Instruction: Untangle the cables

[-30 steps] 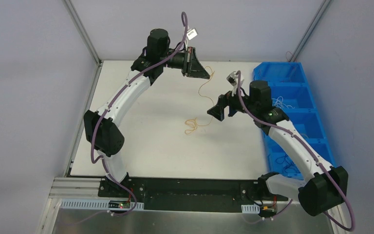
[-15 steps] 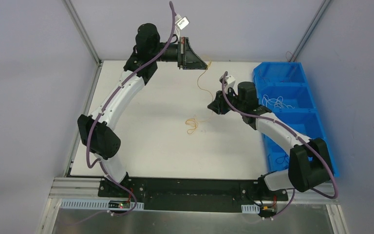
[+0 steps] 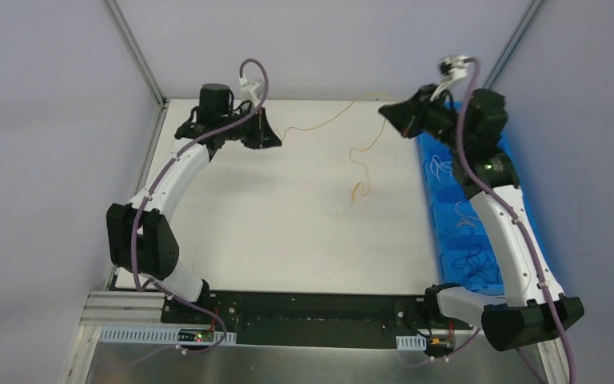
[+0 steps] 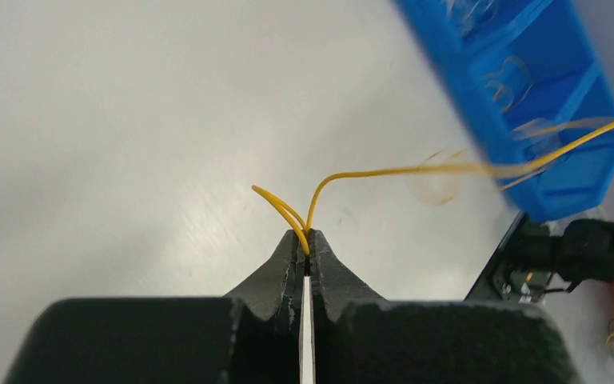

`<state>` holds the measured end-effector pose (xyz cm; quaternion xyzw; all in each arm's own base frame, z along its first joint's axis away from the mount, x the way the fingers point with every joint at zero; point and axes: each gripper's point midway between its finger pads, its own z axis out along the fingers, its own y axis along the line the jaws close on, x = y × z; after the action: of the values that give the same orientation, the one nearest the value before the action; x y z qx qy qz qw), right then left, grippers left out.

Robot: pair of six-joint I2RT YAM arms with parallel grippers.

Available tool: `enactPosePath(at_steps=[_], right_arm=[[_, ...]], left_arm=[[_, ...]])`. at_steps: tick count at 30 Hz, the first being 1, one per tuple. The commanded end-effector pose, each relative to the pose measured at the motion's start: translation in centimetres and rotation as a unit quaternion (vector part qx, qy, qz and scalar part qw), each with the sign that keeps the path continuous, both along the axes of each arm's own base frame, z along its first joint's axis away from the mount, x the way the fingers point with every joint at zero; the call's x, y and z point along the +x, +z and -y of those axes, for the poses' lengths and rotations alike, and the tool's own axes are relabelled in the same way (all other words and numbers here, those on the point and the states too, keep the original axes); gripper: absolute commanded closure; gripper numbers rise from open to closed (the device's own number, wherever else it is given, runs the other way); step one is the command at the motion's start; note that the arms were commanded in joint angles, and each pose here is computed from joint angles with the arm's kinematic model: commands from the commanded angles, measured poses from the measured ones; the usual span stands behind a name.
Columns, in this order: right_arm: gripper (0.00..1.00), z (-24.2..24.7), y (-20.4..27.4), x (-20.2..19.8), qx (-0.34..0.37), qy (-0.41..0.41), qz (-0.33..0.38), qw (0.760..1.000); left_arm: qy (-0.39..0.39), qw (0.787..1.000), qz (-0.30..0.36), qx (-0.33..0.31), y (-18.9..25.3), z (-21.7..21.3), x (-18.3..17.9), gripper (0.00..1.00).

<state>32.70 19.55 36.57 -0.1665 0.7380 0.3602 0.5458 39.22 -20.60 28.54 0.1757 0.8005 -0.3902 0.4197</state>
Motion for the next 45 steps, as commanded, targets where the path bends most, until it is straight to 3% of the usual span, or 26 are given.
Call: enactPosePath(at_steps=[1, 6, 9, 14, 15, 17, 20, 21, 25, 30, 37, 42, 45], right_arm=[[1.0, 2.3, 9.9, -1.3, 0.124, -0.034, 0.006, 0.992], [1.0, 4.3, 14.0, -0.5, 0.175, -0.071, 0.013, 0.982], [1.0, 6.7, 16.1, 0.2, 0.199, -0.109, 0.029, 0.974], [1.0, 9.9, 19.5, -1.1, 0.211, -0.146, 0.061, 0.965], [1.0, 10.4, 19.7, -1.7, 0.206, -0.151, 0.065, 0.965], [1.0, 11.3, 19.3, -3.1, 0.182, -0.161, 0.072, 0.967], [1.0, 13.3, 17.2, -5.5, 0.119, -0.193, 0.082, 0.97], [1.0, 14.1, 16.7, -6.4, 0.095, -0.209, 0.088, 0.969], [1.0, 15.7, 14.6, -9.5, 0.015, -0.254, 0.079, 0.964], [1.0, 17.2, 10.0, -11.6, -0.067, -0.287, -0.009, 0.955], [1.0, 20.2, 1.9, -14.8, -0.206, -0.306, -0.112, 0.923], [1.0, 22.6, -0.3, -15.3, -0.265, -0.33, -0.147, 0.894], [1.0, 22.7, 0.4, -14.8, -0.264, -0.328, -0.15, 0.895]], left_arm=[[-0.025, 0.993, -0.065, 0.094, -8.3, 0.1, -2.3, 1.0], [-0.127, 0.986, -0.088, 0.067, -7.8, 8.5, -6.1, 1.0], [-0.205, 0.975, -0.059, 0.061, -6.6, 13.2, -8.8, 1.0], [-0.248, 0.964, -0.068, 0.065, -7.7, 15.7, -11.0, 1.0], [-0.247, 0.964, -0.07, 0.064, -7.7, 15.8, -11.0, 0.89], [-0.24, 0.966, -0.063, 0.066, -7.3, 15.5, -10.8, 0.51], [-0.234, 0.97, -0.037, 0.059, -5.8, 14.4, -10.7, 0.06], [-0.231, 0.971, -0.031, 0.059, -5.7, 14.1, -10.7, 0.02], [-0.212, 0.975, -0.028, 0.064, -6.0, 12.6, -10.2, 0.01], [-0.199, 0.977, -0.032, 0.064, -6.4, 11.8, -9.8, 0.01], [-0.192, 0.98, -0.025, 0.049, -6.1, 12.1, -9.5, 0.01], [-0.187, 0.981, -0.025, 0.037, -6.3, 12.4, -9.3, 0.01], [-0.186, 0.982, -0.028, 0.033, -6.6, 12.4, -9.4, 0.01]])
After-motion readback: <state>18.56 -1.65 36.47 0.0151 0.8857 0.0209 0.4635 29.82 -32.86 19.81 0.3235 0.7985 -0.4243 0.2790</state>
